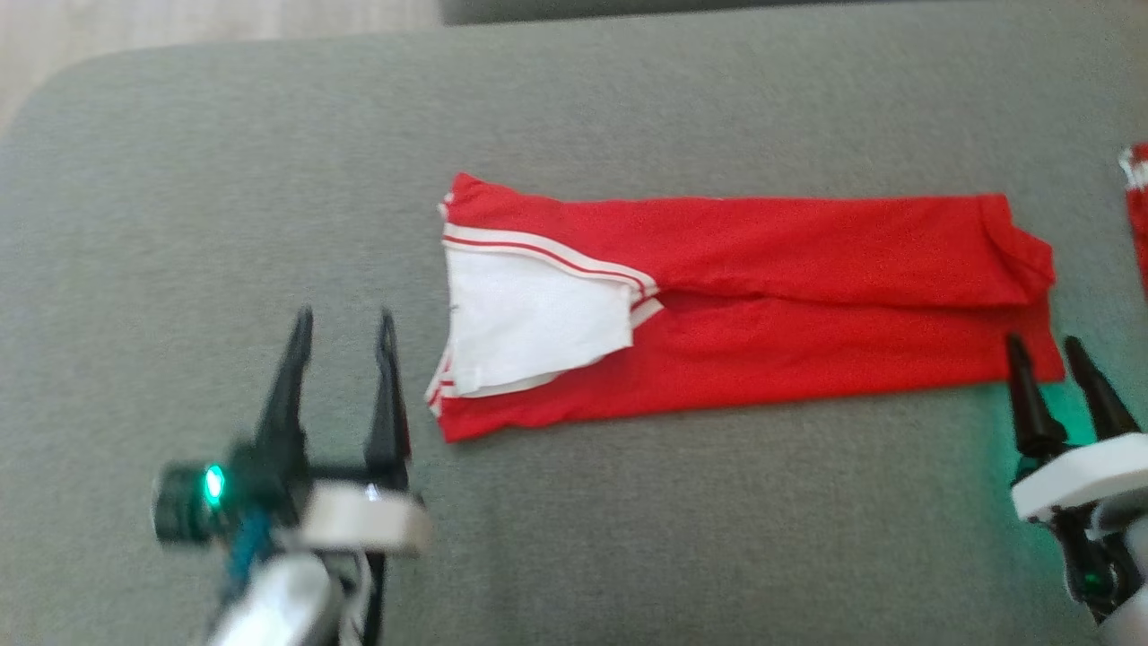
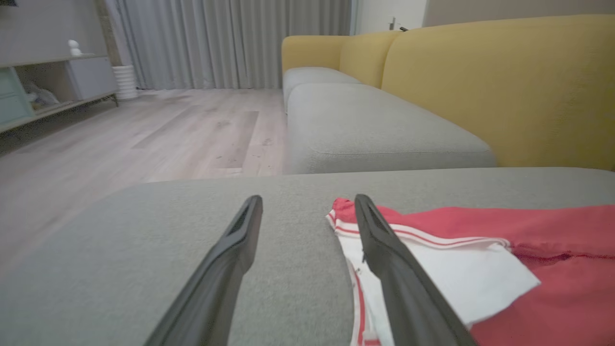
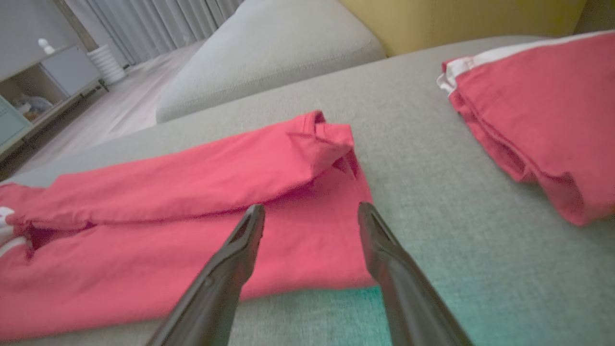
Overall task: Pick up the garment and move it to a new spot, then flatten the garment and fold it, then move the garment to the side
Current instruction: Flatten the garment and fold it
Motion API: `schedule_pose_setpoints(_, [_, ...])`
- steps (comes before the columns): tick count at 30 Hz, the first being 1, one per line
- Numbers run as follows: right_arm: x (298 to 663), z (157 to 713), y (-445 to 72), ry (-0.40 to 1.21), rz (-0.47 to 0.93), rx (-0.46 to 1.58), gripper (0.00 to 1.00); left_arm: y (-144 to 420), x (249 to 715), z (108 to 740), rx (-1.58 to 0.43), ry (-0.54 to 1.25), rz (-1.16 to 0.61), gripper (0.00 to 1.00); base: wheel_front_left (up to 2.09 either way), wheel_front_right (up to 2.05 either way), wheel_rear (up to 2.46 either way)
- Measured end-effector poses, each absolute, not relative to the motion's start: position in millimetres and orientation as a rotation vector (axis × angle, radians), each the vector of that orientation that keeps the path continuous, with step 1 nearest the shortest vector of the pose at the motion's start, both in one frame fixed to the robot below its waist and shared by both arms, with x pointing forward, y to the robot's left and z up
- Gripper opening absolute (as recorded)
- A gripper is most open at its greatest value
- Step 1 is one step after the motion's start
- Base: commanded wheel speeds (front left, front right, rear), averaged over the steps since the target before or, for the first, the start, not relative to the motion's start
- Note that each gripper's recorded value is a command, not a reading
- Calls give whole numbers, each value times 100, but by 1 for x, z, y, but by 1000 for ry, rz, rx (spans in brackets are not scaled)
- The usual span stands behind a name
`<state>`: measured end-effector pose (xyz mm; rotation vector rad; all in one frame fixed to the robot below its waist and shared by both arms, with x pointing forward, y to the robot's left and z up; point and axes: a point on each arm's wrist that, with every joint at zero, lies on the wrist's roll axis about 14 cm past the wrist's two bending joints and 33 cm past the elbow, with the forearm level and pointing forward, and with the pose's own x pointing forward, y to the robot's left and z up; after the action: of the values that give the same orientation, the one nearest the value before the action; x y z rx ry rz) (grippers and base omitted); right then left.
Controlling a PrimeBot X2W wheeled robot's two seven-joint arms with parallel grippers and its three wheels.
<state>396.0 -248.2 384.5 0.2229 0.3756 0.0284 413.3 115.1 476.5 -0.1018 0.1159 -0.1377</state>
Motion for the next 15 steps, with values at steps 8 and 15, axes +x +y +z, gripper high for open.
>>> schedule_pose_setpoints(8, [422,403,-261,295,-61,266,100,122,361,484,-56,35,-36,100,0,0,0])
schedule_pose_setpoints(15, [441,378,-267,427,-117,261,100,127,360,493,-46,-13,-27,100,0,0,0])
